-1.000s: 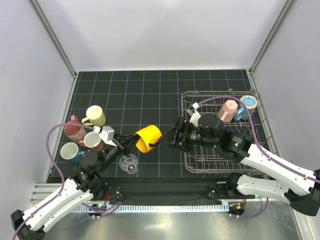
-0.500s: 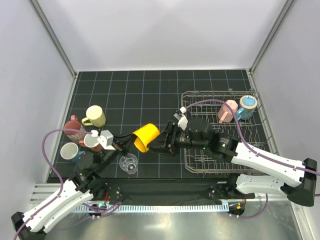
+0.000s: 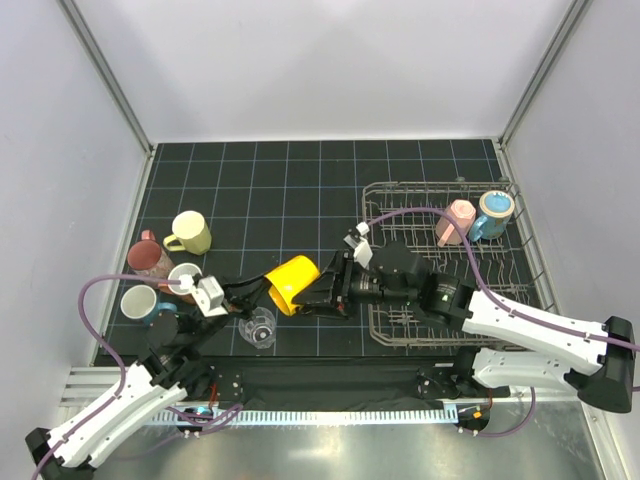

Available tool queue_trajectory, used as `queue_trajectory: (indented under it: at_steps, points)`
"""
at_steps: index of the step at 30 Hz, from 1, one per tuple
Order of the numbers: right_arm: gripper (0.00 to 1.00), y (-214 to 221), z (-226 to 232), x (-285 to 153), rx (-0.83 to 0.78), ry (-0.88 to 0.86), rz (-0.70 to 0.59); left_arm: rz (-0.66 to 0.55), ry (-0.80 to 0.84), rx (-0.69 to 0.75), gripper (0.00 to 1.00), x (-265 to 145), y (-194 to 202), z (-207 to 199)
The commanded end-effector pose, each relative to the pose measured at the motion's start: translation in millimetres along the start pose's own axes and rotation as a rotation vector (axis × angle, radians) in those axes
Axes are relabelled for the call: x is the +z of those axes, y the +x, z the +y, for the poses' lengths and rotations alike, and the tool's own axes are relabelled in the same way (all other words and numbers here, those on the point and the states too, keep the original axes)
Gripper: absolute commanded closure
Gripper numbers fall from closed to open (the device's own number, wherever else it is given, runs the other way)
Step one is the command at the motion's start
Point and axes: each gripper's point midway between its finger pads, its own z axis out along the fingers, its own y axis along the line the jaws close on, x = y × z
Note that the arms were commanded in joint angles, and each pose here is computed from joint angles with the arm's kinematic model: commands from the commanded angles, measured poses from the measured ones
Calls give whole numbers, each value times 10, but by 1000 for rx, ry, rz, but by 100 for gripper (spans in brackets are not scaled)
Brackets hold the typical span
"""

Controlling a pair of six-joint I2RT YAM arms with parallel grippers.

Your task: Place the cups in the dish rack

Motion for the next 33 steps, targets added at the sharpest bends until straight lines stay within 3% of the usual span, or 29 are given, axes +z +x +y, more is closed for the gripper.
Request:
queue_trajectory:
  at_steps: [1,6,18,21,22,27,29,31,32,33]
  points:
    - [49,-76,222,-76,-5,-90,-51,-228,99,94,100,-8,-557,-173]
    - [50,-53,267,-67,8,-119,-39,-303,116,117,100,-59,-638,-211]
    - [57,20,402,69,27,-191,14,-313,162,152,100,-16,-642,-282]
    - [64,-4,411,58,23,-205,-2,-314,171,154,100,-19,-643,-298]
    - [71,-13,415,53,21,-211,-9,-312,174,151,100,-18,-638,-300]
    - [83,-49,369,59,28,-222,-31,-314,188,146,100,-41,-615,-330]
    - [96,-51,386,68,-1,-244,-33,-320,192,137,100,-56,-632,-340]
    - [96,-37,402,79,-34,-254,-28,-321,185,110,99,-49,-678,-333]
    - [96,-43,430,75,-52,-262,-31,-297,180,93,94,-32,-647,-323]
    - [96,-40,432,72,-76,-266,-34,-280,180,79,72,-19,-631,-322]
